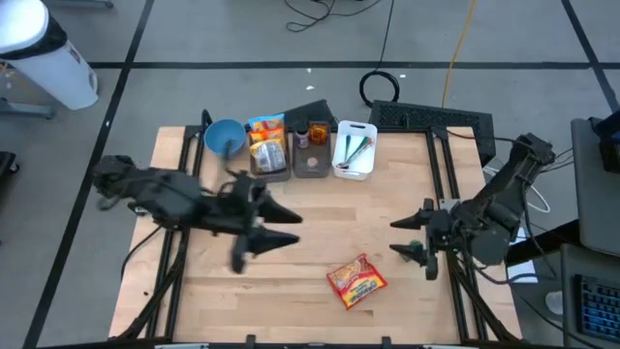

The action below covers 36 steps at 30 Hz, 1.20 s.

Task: Pick & Place Food Item
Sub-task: Put the red noodle pack into the left black bin

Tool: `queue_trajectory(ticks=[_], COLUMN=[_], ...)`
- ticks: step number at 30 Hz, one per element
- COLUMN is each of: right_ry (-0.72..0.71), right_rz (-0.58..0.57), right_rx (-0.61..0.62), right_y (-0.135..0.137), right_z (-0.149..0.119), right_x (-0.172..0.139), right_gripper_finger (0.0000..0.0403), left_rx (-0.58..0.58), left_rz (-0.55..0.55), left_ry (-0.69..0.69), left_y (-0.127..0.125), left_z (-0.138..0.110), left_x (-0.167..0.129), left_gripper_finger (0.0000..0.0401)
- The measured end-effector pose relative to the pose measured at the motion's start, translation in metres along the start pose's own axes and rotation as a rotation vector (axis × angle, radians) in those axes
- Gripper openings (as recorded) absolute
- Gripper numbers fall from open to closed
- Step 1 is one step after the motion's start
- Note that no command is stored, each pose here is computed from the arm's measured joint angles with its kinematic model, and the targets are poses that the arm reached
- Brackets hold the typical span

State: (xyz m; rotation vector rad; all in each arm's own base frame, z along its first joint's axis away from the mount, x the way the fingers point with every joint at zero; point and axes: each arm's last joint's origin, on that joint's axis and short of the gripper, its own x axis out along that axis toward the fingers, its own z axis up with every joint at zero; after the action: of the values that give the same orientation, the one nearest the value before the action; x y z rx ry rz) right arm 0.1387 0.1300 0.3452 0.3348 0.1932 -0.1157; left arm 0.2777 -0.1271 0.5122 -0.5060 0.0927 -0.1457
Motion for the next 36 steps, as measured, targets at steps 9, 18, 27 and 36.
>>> queue_trajectory(ticks=[9,18,27,36], right_ry=[-0.018,-0.025,-0.004,-0.028], right_rz=[0.024,0.039,-0.024,-0.070], right_rx=[0.139,0.257,0.367,0.366], right_y=[0.015,0.047,0.060,0.054], right_z=[-0.024,-0.058,-0.095,-0.094], right_x=[0.006,0.035,0.057,0.069], right_gripper_finger=[0.0263,0.0263,0.0263,0.0263], left_rx=[0.102,0.205,0.234,0.260], left_rz=[-0.014,0.033,0.198,0.226], left_ry=[-0.055,-0.015,0.050,0.065], left_y=[-0.028,-0.043,-0.071,-0.062], left_z=[-0.007,-0.022,-0.053,-0.046], left_x=[-0.019,-0.032,-0.096,-0.126], left_gripper_finger=[0.0218,0.0218,0.0218,0.0218])
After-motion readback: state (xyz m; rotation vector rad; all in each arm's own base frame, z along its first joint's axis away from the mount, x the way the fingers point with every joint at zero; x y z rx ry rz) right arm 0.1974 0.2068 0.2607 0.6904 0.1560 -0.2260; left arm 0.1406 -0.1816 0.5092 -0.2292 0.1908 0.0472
